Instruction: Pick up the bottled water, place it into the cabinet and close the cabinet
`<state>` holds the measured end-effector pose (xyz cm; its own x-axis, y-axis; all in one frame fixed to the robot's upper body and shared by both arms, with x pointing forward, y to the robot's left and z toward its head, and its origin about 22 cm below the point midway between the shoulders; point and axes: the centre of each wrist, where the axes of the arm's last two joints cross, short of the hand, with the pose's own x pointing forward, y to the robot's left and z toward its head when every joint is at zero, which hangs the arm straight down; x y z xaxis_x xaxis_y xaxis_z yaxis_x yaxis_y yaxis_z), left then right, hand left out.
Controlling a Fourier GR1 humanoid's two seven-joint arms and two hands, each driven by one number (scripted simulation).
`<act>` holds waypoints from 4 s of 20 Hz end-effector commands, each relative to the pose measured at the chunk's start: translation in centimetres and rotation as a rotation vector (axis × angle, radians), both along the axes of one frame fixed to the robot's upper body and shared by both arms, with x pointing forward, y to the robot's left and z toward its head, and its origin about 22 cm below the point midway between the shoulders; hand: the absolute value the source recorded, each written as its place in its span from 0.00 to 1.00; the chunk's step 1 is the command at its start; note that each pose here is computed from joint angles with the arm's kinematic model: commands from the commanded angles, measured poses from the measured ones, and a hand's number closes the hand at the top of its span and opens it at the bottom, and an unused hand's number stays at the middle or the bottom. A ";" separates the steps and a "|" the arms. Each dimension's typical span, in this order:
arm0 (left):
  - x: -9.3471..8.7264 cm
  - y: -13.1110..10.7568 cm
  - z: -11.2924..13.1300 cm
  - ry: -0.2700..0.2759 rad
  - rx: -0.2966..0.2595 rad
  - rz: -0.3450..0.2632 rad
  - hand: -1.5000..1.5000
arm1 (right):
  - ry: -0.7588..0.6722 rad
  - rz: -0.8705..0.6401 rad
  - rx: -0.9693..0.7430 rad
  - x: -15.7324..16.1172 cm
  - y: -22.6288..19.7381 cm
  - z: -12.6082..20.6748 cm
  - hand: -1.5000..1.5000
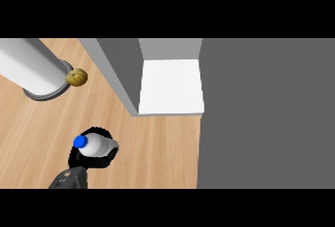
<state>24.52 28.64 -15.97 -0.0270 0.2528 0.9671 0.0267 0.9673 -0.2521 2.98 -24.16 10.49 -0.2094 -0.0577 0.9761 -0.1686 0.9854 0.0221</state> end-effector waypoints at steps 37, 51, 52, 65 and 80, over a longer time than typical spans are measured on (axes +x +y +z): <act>10.9 -21.8 17.8 -0.170 0.183 -0.020 1.00 | -0.055 -0.013 0.030 0.9 -1.3 0.6 0.00; 16.0 -21.3 18.2 -0.109 0.468 0.120 1.00 | -0.073 -0.001 0.034 0.9 -1.9 0.1 0.00; 16.3 -20.3 18.0 -0.095 0.468 0.142 1.00 | -0.072 -0.004 0.027 0.8 -2.2 1.0 0.00; 18.4 -16.8 18.3 -0.035 0.522 0.334 1.00 | -0.098 0.047 0.029 1.7 -2.4 -0.5 0.00; 19.2 -18.2 20.4 -0.171 0.565 0.278 0.00 | -0.082 0.075 0.030 1.2 -2.7 0.1 0.00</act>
<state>43.67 11.39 3.87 -0.1306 -0.3582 0.9245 -0.3129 0.8997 0.3044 4.33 -26.88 9.37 -0.2682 -0.0668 0.9610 -0.2448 0.9696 -0.0010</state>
